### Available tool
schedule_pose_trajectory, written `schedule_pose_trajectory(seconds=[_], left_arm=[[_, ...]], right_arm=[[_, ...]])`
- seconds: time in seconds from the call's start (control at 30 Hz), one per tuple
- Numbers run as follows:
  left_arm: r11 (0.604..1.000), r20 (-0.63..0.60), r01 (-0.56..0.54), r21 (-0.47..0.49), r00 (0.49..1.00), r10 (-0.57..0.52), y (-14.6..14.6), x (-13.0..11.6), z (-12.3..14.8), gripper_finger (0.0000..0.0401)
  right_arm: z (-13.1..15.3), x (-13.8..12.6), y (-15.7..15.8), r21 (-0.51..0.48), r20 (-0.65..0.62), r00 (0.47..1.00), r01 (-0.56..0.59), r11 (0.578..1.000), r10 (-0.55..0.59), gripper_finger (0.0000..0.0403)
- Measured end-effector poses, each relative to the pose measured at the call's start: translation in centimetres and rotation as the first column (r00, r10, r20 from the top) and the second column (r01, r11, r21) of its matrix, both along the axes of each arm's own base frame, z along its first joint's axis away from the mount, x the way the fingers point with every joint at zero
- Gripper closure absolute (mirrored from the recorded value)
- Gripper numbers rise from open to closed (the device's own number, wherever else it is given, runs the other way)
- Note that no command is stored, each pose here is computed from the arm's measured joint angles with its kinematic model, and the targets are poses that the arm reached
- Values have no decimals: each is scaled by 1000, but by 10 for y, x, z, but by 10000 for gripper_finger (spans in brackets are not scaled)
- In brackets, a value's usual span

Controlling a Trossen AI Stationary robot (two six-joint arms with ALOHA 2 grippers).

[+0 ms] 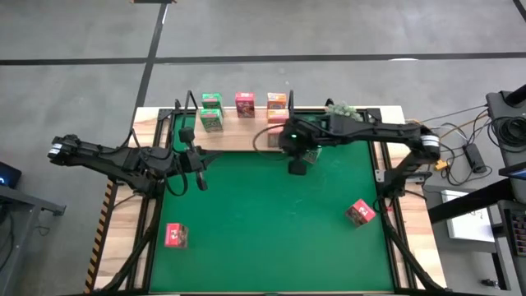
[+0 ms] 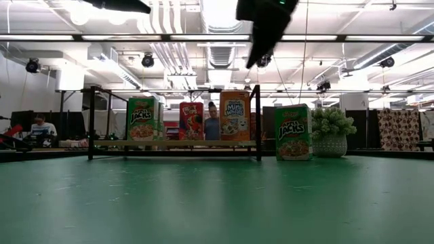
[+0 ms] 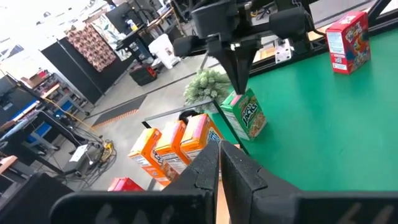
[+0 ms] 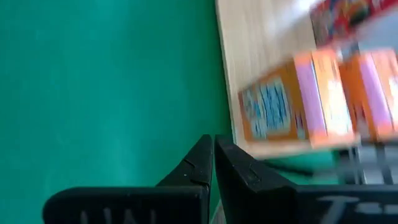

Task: Stack cereal on shelf
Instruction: Put the green cereal box aligned with the other green cereal box on the shelf

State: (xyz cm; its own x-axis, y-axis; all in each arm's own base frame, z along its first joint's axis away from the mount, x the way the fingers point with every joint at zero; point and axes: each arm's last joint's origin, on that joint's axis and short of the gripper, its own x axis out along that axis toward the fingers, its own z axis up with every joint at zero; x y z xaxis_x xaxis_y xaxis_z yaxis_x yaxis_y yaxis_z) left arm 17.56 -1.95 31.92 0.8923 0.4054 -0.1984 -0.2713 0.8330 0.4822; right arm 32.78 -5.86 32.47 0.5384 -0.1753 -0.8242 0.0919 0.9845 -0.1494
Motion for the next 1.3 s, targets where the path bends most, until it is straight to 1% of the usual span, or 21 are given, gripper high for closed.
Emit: schedule_pose_trajectory(seconds=[0.1, 0.23, 0.37, 0.47, 0.67, 0.83, 0.97, 1.03, 1.13, 1.3], left_arm=[[1000, 5, -1, -13, 1000, 1, 0, 0, 0, 401], [1000, 6, -2, -15, 1000, 2, 0, 0, 0, 401], [1000, 8, -2, -15, 1000, 2, 0, 0, 0, 401], [1000, 9, -2, -14, 1000, 2, 0, 0, 0, 401], [1000, 8, -1, -13, 1000, 2, 0, 0, 0, 401], [1000, 2, 1, 1, 1000, -1, 0, 0, 0, 401], [1000, 1, 2, 3, 1000, -2, 0, 0, 0, 401], [1000, 2, 2, 4, 1000, -2, 0, 0, 0, 401], [1000, 4, 2, 6, 1000, -2, 0, 0, 1, 401], [1000, 5, 3, 8, 1000, -3, 0, 0, 1, 401]], right_arm=[[-5, -24, 0, -19, -3, 996, 91, 996, -91, 394], [-8, -55, 1, -49, 28, 976, 218, 975, -217, 390], [-9, -78, -2, -3, 76, 950, 305, 952, -304, 367], [-13, -89, -1, 20, 98, 935, 341, 940, -341, 330], [-29, -102, 2, 43, 126, 925, 355, 934, -358, 230], [-57, -110, 4, 33, 89, 931, 354, 935, -355, 155], [-81, -113, 3, 12, 82, 924, 373, 928, -373, 116], [-90, -113, 3, -5, 96, 918, 388, 922, -386, 107], [-100, -113, 2, -26, 108, 911, 402, 915, -397, 106], [-107, -110, 1, -26, 165, 905, 402, 915, -393, 125]])
